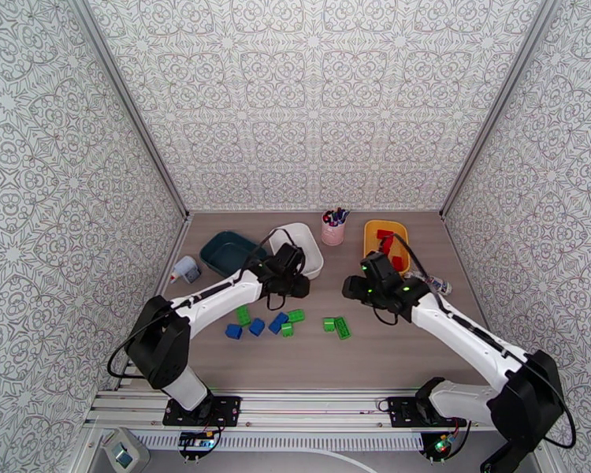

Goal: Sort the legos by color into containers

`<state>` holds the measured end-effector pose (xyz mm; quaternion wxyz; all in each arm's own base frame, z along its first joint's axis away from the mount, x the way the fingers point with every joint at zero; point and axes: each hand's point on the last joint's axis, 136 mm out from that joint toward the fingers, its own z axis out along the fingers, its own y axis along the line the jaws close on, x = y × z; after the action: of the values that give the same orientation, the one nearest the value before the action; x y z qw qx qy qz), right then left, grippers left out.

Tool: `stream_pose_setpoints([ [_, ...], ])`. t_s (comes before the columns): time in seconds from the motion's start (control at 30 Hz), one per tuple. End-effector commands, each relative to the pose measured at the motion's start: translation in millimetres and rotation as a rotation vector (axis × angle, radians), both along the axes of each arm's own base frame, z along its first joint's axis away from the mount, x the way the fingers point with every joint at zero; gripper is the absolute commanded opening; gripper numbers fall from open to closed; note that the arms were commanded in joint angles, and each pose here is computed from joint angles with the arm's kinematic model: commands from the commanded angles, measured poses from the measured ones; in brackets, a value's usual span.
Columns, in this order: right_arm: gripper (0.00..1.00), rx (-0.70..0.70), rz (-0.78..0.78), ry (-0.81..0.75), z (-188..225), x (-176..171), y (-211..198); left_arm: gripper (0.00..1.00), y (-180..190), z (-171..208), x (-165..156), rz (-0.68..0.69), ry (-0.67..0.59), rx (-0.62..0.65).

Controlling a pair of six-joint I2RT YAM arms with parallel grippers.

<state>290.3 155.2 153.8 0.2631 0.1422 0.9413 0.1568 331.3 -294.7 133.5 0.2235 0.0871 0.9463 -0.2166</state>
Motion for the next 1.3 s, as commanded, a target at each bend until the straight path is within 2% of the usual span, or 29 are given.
stream_pose_setpoints([
  [0.0, 0.88, -0.032, -0.126, 0.038, -2, -6, -30, 0.29, -49, 25, 14, -0.060, 0.004, -0.178],
  [0.2, 0.98, -0.091, -0.233, -0.060, 23, -10, -65, 0.29, -114, 49, 38, -0.137, 0.027, -0.358],
  [0.4, 0.99, -0.106, -0.223, -0.126, 40, -23, -79, 0.30, -167, 56, 64, -0.179, 0.035, -0.476],
  [0.67, 0.99, -0.088, -0.227, -0.111, 40, -40, -85, 0.35, -221, 59, 100, -0.179, 0.020, -0.614],
  [0.8, 0.98, -0.087, -0.226, -0.086, 34, -44, -85, 0.46, -234, 56, 113, -0.166, 0.027, -0.651],
  [0.93, 0.96, -0.081, -0.217, -0.075, 30, -48, -84, 0.66, -237, 63, 112, -0.177, 0.014, -0.668],
  [1.0, 0.96, -0.080, -0.209, -0.076, 30, -50, -84, 0.71, -234, 69, 108, -0.188, -0.004, -0.665],
  [1.1, 0.94, -0.080, -0.187, -0.081, 30, -50, -82, 0.74, -225, 83, 101, -0.196, -0.038, -0.661],
  [1.27, 0.84, -0.050, -0.092, -0.090, 27, -46, -66, 0.74, -196, 95, 81, -0.167, -0.088, -0.623],
])
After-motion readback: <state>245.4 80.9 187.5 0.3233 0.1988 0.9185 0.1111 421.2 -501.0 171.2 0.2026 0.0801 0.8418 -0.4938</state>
